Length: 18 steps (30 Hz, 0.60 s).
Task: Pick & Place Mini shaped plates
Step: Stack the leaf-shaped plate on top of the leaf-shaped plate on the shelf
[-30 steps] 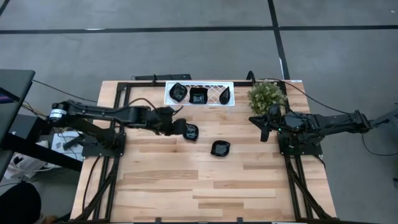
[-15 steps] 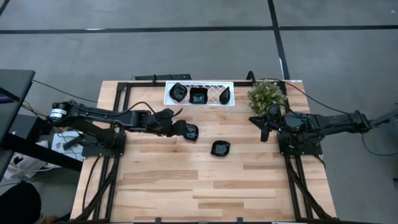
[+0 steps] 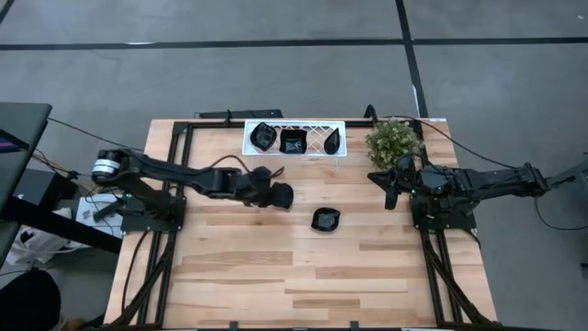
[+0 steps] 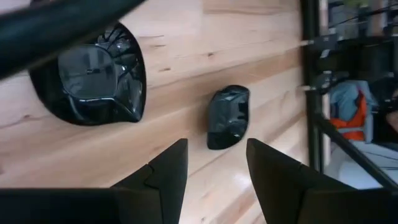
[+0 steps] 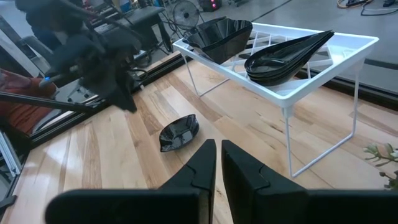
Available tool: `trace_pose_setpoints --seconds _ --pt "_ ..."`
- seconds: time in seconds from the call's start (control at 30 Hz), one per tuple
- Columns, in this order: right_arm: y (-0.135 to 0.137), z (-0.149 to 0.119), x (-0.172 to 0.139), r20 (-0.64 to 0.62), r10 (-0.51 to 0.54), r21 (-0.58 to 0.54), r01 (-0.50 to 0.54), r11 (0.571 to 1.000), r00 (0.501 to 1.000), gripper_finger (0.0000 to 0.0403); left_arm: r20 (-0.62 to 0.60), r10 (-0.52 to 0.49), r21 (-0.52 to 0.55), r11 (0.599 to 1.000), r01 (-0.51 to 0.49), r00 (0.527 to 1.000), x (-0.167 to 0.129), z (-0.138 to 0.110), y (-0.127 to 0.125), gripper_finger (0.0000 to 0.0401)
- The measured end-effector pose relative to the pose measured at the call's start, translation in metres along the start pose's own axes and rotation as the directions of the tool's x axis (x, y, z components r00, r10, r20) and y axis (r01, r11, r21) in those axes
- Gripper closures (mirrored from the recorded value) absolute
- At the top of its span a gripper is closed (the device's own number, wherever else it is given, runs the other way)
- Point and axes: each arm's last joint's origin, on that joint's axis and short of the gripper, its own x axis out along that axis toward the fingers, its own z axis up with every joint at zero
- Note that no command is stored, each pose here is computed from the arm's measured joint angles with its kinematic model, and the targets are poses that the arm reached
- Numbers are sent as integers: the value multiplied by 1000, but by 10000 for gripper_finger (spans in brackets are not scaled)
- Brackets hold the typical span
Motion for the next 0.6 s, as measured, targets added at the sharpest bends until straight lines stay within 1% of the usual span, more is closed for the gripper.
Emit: trace_pose_setpoints --seconds 0.1,0.2,0.3,0.4,0.5,0.6 --pt "0 0 0 0 0 0 0 1000 1000 381 -22 38 -5 999 -38 999 15 2 2 236" --pt "0 0 0 0 0 0 0 1000 1000 381 -36 90 -17 996 -90 995 22 2 7 236" --pt "0 0 0 0 0 0 0 1000 1000 381 -33 175 -42 983 -176 984 20 0 15 236" --pt "0 0 0 0 0 0 0 1000 1000 381 -16 276 -57 959 -276 961 18 -2 24 236" --pt "0 0 0 0 0 -1 0 1000 1000 381 -10 310 -90 947 -309 951 24 -4 30 236" --pt "0 0 0 -1 0 -1 0 1000 1000 381 -13 335 -90 938 -335 942 35 -6 34 236"
